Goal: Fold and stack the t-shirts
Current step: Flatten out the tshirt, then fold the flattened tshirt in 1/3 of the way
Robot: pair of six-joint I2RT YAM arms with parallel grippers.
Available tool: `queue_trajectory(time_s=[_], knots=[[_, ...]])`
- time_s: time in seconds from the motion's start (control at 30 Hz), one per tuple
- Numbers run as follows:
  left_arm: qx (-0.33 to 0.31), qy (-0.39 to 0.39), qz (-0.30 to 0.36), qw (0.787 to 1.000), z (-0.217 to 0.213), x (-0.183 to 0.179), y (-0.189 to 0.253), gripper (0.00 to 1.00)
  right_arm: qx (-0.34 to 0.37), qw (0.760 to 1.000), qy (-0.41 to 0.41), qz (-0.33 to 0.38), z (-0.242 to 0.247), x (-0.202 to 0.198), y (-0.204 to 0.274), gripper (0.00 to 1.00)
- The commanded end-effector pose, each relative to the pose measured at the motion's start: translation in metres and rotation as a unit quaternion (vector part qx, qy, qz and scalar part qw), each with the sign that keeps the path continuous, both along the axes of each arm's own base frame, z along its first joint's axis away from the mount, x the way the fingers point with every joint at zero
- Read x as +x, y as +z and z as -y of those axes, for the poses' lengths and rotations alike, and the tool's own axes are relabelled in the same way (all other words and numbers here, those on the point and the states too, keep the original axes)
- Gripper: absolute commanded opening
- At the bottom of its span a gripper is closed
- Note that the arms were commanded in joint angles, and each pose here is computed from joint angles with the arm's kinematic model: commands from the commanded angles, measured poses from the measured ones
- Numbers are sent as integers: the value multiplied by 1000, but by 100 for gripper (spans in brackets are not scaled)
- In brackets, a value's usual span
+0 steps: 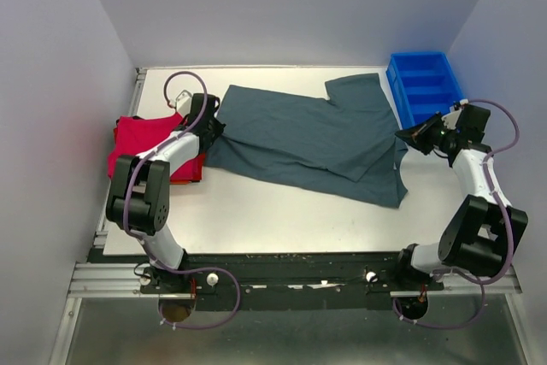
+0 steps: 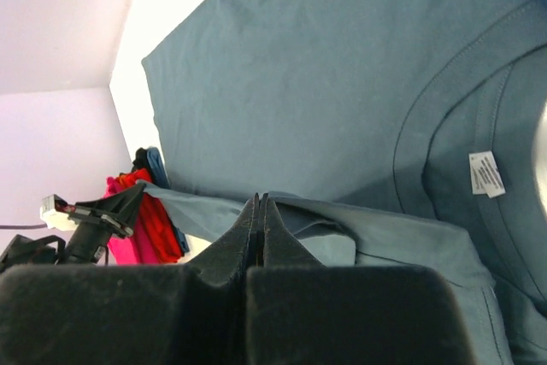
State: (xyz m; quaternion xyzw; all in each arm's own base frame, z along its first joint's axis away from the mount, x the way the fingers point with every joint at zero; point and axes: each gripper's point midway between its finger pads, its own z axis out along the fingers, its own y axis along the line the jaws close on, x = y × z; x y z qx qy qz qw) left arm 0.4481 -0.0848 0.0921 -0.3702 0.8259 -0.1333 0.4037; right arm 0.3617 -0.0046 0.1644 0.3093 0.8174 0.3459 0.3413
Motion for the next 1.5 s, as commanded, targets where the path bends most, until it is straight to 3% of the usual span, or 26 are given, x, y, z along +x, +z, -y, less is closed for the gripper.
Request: queue_trajectory(time_s=[0.0,0.37,0.87,1.47], knots=[[18,12,-3,1000,-5,10,1,0,-1,1000,10,27,-2,20,19,1],[27,16,-23,999,-6,28,0,0,4,1000,9,20,-2,48,20,1],[40,36,-49,997,-18,21,-23,0,1,1000,14,17,-1,73,28,1],[35,29,-48,998,-20,31,-29,0,-4,1000,10,-4,-1,78,13,1]])
